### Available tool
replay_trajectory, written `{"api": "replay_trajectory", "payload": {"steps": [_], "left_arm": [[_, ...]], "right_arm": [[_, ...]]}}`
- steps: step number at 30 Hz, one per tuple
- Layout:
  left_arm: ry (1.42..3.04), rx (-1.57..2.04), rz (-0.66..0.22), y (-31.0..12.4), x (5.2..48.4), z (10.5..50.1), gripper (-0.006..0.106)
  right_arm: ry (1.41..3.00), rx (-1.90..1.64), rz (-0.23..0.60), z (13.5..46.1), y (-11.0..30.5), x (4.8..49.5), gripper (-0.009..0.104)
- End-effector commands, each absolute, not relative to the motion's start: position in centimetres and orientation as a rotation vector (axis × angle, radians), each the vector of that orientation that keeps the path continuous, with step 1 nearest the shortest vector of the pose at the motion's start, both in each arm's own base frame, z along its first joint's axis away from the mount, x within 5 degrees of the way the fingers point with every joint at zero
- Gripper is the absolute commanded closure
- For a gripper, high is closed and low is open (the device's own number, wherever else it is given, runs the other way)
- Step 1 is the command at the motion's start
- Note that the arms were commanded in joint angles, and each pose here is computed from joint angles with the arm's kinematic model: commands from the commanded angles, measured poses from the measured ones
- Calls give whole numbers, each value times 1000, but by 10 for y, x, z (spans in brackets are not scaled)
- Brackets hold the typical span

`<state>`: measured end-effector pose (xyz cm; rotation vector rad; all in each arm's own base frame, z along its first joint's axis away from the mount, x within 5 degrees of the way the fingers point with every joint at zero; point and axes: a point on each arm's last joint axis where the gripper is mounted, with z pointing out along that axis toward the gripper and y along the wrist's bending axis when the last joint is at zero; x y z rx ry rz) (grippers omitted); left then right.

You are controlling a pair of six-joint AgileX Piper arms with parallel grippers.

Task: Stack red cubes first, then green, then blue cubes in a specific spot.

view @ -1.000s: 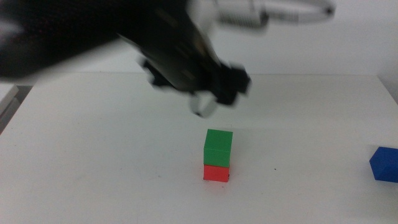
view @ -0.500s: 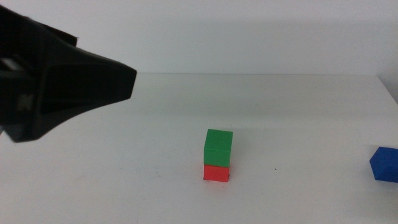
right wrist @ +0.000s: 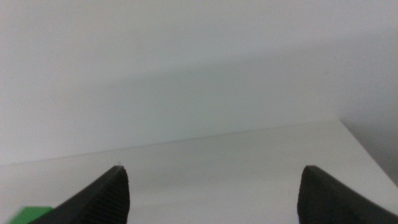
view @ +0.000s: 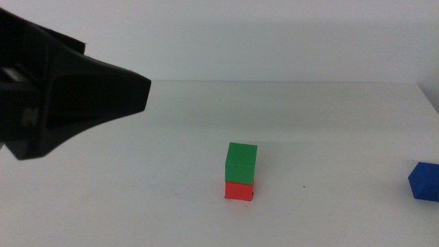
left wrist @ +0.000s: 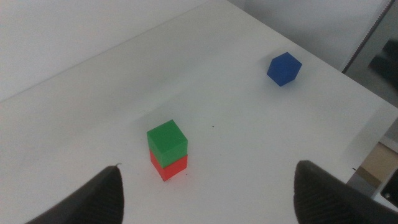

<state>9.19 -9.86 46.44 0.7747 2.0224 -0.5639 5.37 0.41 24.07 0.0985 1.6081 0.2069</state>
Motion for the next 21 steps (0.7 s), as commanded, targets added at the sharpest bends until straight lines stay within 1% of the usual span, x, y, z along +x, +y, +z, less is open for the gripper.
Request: {"api": "replay_trajectory", "payload": {"steps": [1, 3, 4, 7, 10, 12, 15, 18, 21], "left_arm": [[2007, 769, -574, -98, 91, 466, 7], [2007, 769, -574, -98, 91, 466, 7], [2007, 769, -574, -98, 91, 466, 7], [2007, 769, -574, -98, 91, 466, 7], [2007, 769, -574, -98, 91, 466, 7], [2007, 769, -574, -98, 91, 466, 7], [2007, 769, -574, -98, 91, 466, 7], [2007, 769, -574, -98, 91, 466, 7], [2007, 769, -574, -98, 91, 466, 7]], "right_arm": [[1712, 139, 208, 275, 3, 58, 2], [1930, 157, 187, 298, 4, 68, 2], [2029, 151, 164, 309, 4, 73, 2], [2181, 129, 107, 332, 4, 94, 2], [2173, 131, 121, 349, 6, 120, 2], [2172, 134, 130, 354, 7, 135, 2], [2111, 133, 146, 354, 9, 160, 2], [2076, 131, 149, 353, 10, 172, 2], [2077, 134, 155, 351, 11, 178, 2]]}}
